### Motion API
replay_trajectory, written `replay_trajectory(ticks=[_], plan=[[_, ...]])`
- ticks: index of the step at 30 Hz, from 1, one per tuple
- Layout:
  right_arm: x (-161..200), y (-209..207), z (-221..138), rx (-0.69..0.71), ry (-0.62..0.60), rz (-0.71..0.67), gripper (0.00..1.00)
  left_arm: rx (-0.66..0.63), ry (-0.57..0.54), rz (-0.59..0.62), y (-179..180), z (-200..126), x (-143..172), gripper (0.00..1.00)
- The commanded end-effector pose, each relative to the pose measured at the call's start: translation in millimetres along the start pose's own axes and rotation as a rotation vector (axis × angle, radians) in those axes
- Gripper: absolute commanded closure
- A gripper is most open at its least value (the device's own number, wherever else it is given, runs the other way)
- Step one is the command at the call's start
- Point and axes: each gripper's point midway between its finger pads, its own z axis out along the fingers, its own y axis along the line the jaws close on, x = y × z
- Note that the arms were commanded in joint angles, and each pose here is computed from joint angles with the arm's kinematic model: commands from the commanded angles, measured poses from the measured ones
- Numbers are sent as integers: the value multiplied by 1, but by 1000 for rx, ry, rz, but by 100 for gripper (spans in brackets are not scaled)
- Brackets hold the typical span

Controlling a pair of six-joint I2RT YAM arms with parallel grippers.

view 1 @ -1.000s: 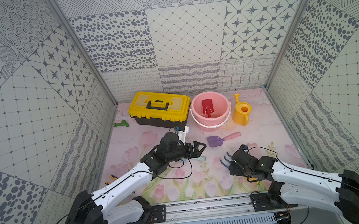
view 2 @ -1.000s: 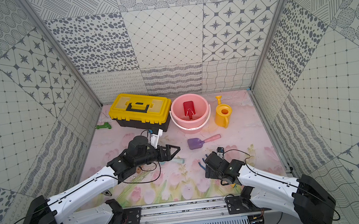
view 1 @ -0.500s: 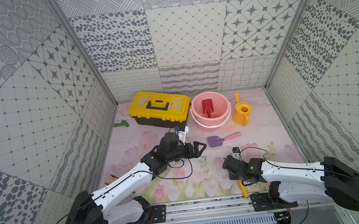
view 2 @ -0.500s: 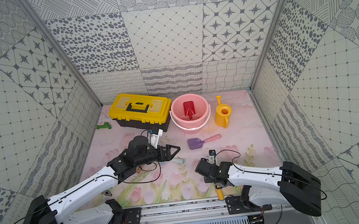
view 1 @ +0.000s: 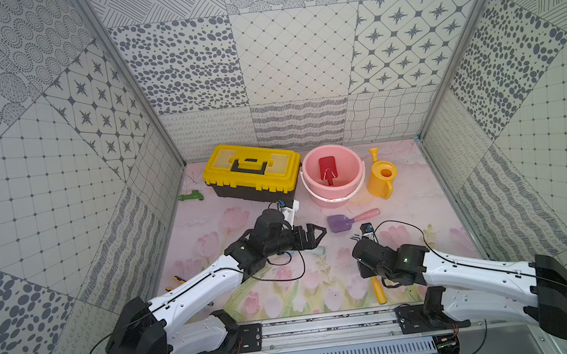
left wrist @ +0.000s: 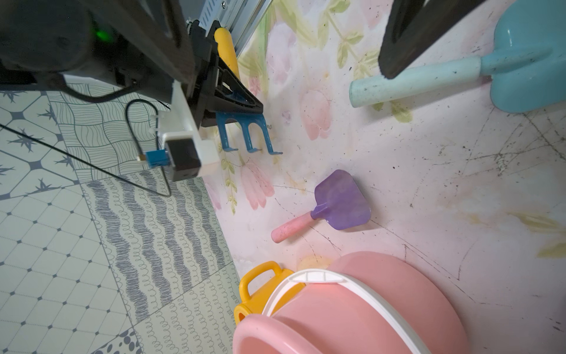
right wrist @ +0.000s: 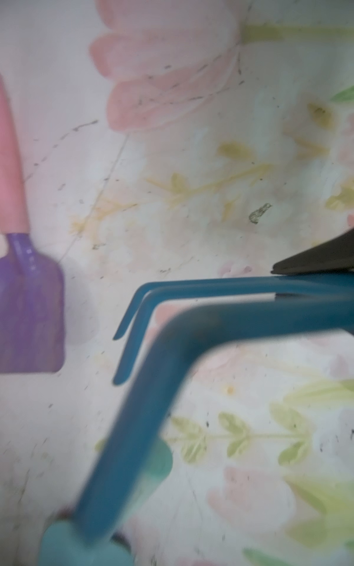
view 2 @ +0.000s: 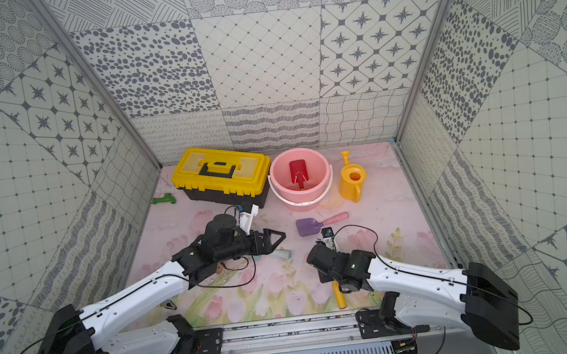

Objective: Organize the gardening tools
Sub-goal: Pick up the gardening tool from the center of the board.

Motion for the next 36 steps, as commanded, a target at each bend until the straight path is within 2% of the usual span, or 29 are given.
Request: replay_trajectory(ticks=[1,5,8,14,16,23,29,32,34,36], plan=[[-52,17,-23,-111,-160,-29,100,83,-26,-36,-18,2,-10,1],[-89,37,-43,-364,-248,43,100,203,-37,-46,-41,-1,-16,1],[-108,49,-58,-486,-305,56,100,272,-53,-40,-53,-2,-20,5],[-120,76,-74,-655,-339,21,100,438,-34,-29,-80,6,-24,25],[-120,82,-75,-693,-332,16,100,476,-35,-23,-86,10,-27,32],[-114,95,-80,-791,-308,-7,100,518,-69,9,-99,16,-43,47],[-109,100,-79,-831,-289,-18,100,552,-82,26,-108,16,-51,71],[-107,103,-80,-855,-281,-23,100,563,-83,26,-111,17,-53,74],[-107,103,-81,-861,-281,-23,100,563,-88,28,-112,16,-54,82],[-107,101,-80,-856,-284,-19,100,564,-90,31,-112,14,-55,84]])
